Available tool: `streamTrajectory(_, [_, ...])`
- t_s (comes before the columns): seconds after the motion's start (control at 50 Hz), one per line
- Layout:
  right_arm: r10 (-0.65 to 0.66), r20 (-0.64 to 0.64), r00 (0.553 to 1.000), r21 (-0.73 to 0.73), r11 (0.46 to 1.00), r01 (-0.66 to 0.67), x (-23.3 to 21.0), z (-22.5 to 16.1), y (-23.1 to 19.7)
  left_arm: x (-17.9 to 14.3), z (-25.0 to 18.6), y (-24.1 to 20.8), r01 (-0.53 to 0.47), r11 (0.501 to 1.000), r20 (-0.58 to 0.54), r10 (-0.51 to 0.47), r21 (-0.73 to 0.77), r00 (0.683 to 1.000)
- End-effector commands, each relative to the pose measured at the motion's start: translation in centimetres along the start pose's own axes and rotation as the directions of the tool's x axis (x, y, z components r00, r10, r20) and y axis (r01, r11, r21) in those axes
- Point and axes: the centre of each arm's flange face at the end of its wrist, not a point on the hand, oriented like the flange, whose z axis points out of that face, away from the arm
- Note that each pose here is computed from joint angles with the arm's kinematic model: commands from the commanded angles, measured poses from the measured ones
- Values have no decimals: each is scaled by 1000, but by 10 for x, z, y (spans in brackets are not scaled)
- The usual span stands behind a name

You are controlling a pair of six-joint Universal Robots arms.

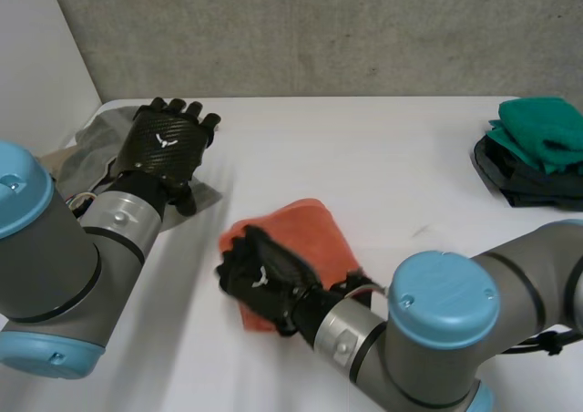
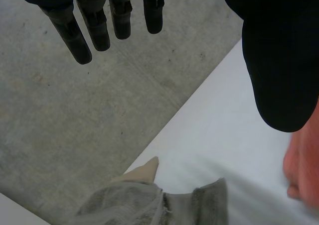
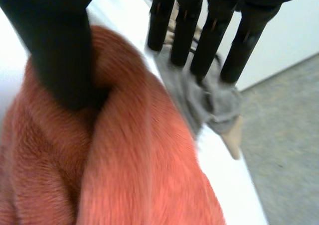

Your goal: Fold the laundry.

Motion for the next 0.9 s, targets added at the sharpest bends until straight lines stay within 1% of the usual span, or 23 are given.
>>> streamTrajectory(0.02, [136,-120,983,-61,988,-144,37,-9,14,1,1,-3,117,993,-4,-117,8,993])
streamTrajectory(0.04, [166,-164,972,-54,983,-176,51,-13,14,1,1,-4,126,992,-4,-126,11,992])
streamTrajectory(0.06, [232,-248,941,-25,969,-245,79,-21,12,1,1,-5,134,991,-5,-134,14,991])
streamTrajectory(0.12, [349,-330,877,27,932,-361,109,-34,9,10,0,-17,166,985,-33,-164,48,986])
streamTrajectory(0.14, [427,-354,832,36,895,-444,120,-40,13,19,-1,-24,186,981,-63,-182,63,981])
streamTrajectory(0.2, [520,-373,768,21,832,-554,129,-47,18,39,-4,-30,215,974,-122,-205,69,971])
streamTrajectory(0.22, [565,-385,730,8,793,-609,136,-50,22,51,-5,-32,232,971,-157,-220,64,963])
streamTrajectory(0.26, [601,-387,699,-8,756,-655,141,-51,25,65,-7,-29,248,968,-182,-238,34,954])
streamTrajectory(0.28, [626,-381,681,-36,726,-687,141,-51,29,70,-9,-24,254,967,-178,-250,-2,952])
streamTrajectory(0.34, [652,-363,666,-90,687,-721,136,-43,37,77,-10,-10,260,962,-137,-269,-79,953])
streamTrajectory(0.36, [664,-360,656,-127,662,-739,134,-36,44,79,-12,1,262,956,-93,-275,-136,957])
streamTrajectory(0.42, [689,-345,637,-185,615,-766,132,-25,58,86,-20,16,255,943,-52,-272,-215,961])
streamTrajectory(0.48, [721,-317,617,-240,568,-787,124,-15,72,96,-29,22,235,938,-75,-262,-254,962])
streamTrajectory(0.54, [732,-303,611,-276,546,-791,116,-9,84,103,-36,32,211,933,-95,-247,-293,964])
streamTrajectory(0.58, [715,-294,634,-318,553,-770,107,-5,95,105,-38,41,196,927,-99,-239,-319,966])
streamTrajectory(0.62, [681,-278,678,-360,580,-731,100,-2,104,104,-38,47,188,923,-95,-232,-335,968])
streamTrajectory(0.68, [632,-265,728,-394,618,-680,97,-2,108,100,-36,58,181,913,-79,-224,-365,971])
streamTrajectory(0.7, [596,-271,756,-412,638,-650,97,-2,109,99,-36,60,180,911,-75,-223,-372,972])
streamTrajectory(0.74, [564,-282,776,-423,653,-628,99,-3,108,97,-38,65,177,905,-71,-221,-386,973])
streamTrajectory(0.76, [530,-293,796,-432,669,-605,100,-4,106,98,-38,65,176,905,-74,-221,-387,973])
streamTrajectory(0.82, [491,-313,813,-419,696,-582,106,-6,99,97,-38,59,182,912,-81,-227,-369,971])
streamTrajectory(0.84, [472,-327,819,-393,721,-571,113,-8,91,97,-37,57,185,913,-83,-229,-363,970])
streamTrajectory(0.9, [444,-341,829,-350,758,-550,121,-12,78,94,-31,50,199,921,-86,-240,-336,967])
